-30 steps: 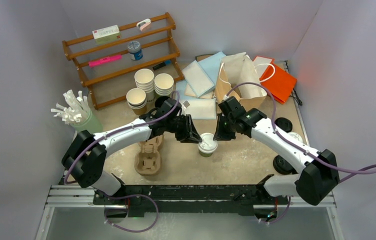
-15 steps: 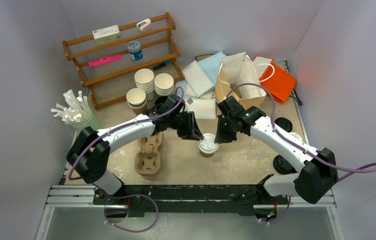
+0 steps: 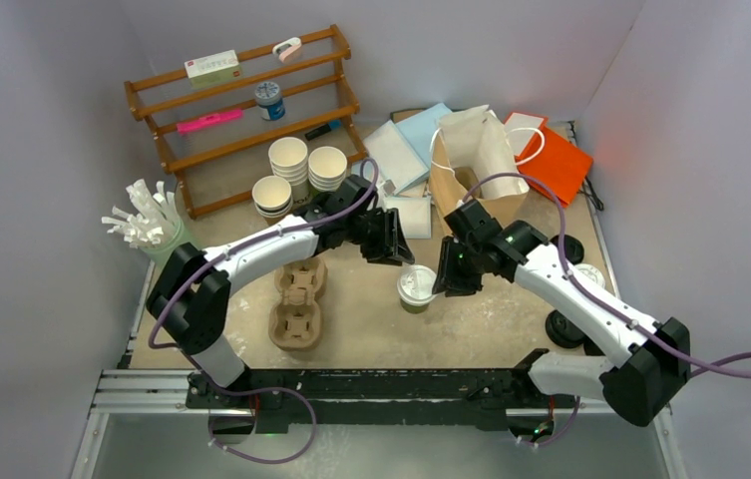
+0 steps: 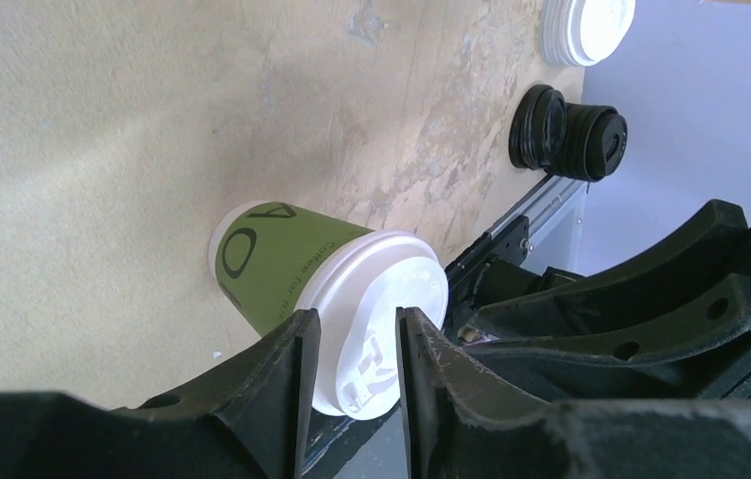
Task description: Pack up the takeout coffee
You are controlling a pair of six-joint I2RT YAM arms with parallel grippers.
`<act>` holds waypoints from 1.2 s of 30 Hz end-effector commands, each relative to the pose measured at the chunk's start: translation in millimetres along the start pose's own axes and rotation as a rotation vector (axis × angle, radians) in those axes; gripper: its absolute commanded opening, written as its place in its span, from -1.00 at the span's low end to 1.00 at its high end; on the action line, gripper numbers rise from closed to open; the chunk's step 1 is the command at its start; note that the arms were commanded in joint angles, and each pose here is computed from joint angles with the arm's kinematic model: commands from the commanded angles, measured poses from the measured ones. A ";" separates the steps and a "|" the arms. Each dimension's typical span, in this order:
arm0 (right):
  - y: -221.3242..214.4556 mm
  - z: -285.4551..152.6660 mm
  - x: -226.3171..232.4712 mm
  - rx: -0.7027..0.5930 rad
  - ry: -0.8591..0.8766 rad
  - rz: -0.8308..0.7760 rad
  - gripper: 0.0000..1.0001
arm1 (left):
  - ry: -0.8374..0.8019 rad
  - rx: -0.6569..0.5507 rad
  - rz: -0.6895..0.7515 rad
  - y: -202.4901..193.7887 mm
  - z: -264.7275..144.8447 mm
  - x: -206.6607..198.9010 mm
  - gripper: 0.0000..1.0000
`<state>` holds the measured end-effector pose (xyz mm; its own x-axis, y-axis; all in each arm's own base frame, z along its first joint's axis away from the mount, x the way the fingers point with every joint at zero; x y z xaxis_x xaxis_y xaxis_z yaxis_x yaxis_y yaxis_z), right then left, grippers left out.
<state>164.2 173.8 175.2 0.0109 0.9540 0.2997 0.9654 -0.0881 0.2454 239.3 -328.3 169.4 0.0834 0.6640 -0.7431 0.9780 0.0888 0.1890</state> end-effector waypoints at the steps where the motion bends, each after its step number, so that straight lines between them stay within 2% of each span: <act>1: 2.0 -16.1 -5.0 -0.054 -0.020 0.000 -0.30 | -0.025 -0.090 0.075 21.6 -23.0 -18.8 -0.22; 4: 6.1 -13.0 -3.5 -0.076 -0.010 -0.019 -0.33 | -0.008 -0.111 0.064 18.1 -33.4 -17.0 -0.19; 10: 24.3 -10.5 6.5 -0.123 0.003 -0.064 -0.37 | -0.065 -0.115 -0.015 -1.4 -46.5 -14.1 -0.26; 18: 36.8 -2.2 13.4 -0.126 -0.004 -0.103 -0.41 | -0.096 -0.044 -0.047 -20.7 -36.9 -12.1 -0.35; 36: 34.0 14.6 7.4 -0.080 -0.050 -0.106 -0.45 | -0.077 0.028 -0.074 -28.0 -18.2 1.5 -0.44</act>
<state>199.1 183.8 171.0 -0.0605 0.9712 0.2304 0.9446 -0.0189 0.3278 209.4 -310.8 171.5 0.0156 0.6315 -0.7752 0.9847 0.1249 0.1216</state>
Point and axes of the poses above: each gripper's point midway between its finger pads, its own z axis out along the fingers, its own x axis along the line the jaws close on, y = z × x, the point moved 4 cm from there along -z, back along the fingers, and after that the axes turned 5 degrees about -z, right-handed, at the moved point
